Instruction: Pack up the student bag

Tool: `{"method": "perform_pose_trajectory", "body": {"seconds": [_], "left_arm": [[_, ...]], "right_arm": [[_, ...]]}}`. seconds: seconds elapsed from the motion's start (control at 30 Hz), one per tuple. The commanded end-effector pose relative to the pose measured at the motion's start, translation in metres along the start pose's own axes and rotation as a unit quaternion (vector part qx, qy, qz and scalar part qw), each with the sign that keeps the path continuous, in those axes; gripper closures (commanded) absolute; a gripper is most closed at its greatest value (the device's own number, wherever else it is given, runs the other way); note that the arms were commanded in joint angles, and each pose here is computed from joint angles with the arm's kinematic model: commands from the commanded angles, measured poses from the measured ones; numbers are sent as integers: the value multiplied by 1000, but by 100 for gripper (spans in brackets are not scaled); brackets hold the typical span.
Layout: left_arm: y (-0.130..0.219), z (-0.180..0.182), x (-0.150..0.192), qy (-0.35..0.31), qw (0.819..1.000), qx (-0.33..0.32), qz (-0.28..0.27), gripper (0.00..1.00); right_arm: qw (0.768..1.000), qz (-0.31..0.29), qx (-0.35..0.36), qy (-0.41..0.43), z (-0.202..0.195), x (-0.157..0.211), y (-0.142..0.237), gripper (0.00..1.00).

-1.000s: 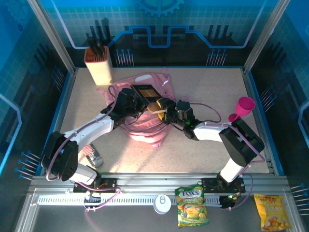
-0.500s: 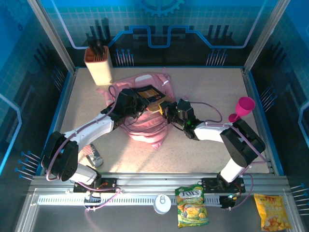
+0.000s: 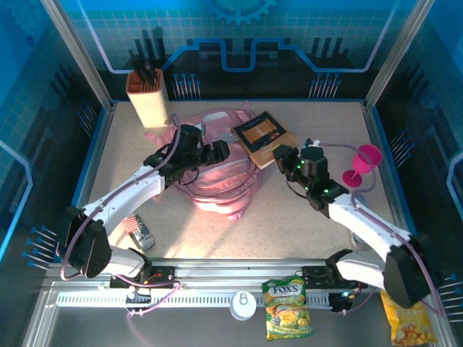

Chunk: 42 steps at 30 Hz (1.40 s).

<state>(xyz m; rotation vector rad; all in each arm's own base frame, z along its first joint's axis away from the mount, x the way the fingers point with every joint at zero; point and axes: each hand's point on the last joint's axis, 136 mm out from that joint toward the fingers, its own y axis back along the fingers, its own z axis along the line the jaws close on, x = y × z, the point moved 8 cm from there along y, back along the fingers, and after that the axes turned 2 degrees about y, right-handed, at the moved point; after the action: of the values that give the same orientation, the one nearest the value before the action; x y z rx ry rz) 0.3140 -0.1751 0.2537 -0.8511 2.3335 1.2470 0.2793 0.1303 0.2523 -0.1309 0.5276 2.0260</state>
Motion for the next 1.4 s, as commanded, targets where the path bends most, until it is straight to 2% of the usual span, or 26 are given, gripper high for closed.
{"method": "perform_pose_trajectory", "body": {"seconds": [0.0, 0.1, 0.23, 0.33, 0.43, 0.5, 0.73, 1.0, 1.2, 1.37], "left_arm": [[-9, -4, 15, -130, 990, -25, 58, 13], [-15, -13, 25, -211, 973, -30, 88, 13], [-27, -20, 43, -326, 933, -69, 134, 16], [-38, -18, 54, -372, 906, -103, 176, 27], [-48, -12, 60, -393, 887, -139, 201, 39], [-53, -10, 62, -400, 880, -150, 208, 44], [-75, -4, 70, -414, 864, -175, 225, 48], [-94, 1, 67, -435, 844, -221, 221, 50], [-99, 2, 62, -439, 836, -248, 216, 62], [-93, -5, 58, -434, 845, -233, 208, 76]], "right_arm": [[997, -36, 42, 58, -10, -17, 22, 93], [995, -53, 61, 64, -16, -27, 38, 92], [992, -69, 83, 66, -25, -37, 52, 92], [991, -77, 90, 63, -29, -42, 58, 92], [991, -77, 96, 57, -33, -43, 59, 92], [991, -76, 96, 54, -34, -43, 59, 92], [992, -71, 97, 47, -38, -42, 58, 91], [992, -67, 98, 40, -41, -40, 57, 90], [992, -66, 95, 39, -42, -40, 56, 89], [992, -68, 96, 41, -42, -41, 58, 88]]}}
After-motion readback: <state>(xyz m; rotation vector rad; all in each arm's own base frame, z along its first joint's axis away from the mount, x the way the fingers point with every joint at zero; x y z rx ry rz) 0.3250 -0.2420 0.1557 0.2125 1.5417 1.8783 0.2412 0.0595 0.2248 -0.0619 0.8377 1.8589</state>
